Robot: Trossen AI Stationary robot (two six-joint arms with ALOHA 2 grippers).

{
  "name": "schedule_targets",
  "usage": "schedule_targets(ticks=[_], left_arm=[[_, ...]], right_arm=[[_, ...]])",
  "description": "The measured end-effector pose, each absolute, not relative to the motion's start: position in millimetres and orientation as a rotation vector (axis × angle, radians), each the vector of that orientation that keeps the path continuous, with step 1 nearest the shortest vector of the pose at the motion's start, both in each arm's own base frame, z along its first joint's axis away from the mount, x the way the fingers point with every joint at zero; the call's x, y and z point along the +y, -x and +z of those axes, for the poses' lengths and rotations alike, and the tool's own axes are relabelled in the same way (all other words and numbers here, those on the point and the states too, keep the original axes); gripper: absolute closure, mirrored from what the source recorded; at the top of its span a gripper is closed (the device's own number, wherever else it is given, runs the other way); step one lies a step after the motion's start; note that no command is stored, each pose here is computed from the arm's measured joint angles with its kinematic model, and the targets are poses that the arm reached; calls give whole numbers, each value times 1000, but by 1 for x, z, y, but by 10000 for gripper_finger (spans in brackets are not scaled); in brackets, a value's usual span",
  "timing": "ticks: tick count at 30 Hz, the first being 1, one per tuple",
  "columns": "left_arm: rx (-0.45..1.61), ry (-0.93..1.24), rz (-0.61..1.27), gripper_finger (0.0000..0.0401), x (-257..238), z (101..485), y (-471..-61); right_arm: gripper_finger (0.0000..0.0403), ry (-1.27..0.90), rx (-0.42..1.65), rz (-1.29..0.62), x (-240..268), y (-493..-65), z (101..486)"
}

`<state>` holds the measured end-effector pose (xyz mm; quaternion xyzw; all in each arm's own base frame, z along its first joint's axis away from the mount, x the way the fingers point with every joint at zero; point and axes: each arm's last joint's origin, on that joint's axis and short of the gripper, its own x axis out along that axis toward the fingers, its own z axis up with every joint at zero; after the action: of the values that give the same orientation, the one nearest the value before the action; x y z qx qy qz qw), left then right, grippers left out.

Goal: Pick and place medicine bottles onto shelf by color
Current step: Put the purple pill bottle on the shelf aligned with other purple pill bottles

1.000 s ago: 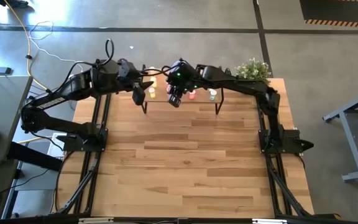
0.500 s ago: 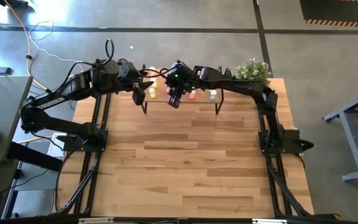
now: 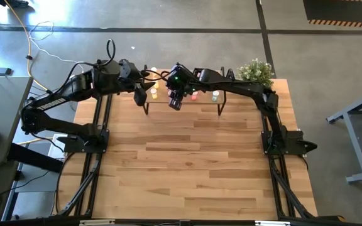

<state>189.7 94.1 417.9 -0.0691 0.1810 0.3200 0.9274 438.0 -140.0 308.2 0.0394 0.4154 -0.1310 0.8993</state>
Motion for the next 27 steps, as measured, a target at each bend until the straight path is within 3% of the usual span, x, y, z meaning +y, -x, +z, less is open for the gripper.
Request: schedule_targets(ticks=[27], left_arm=[[371, 141, 655, 185, 94, 418, -190]], right_arm=[[293, -79, 853, -303, -147, -438, 307]])
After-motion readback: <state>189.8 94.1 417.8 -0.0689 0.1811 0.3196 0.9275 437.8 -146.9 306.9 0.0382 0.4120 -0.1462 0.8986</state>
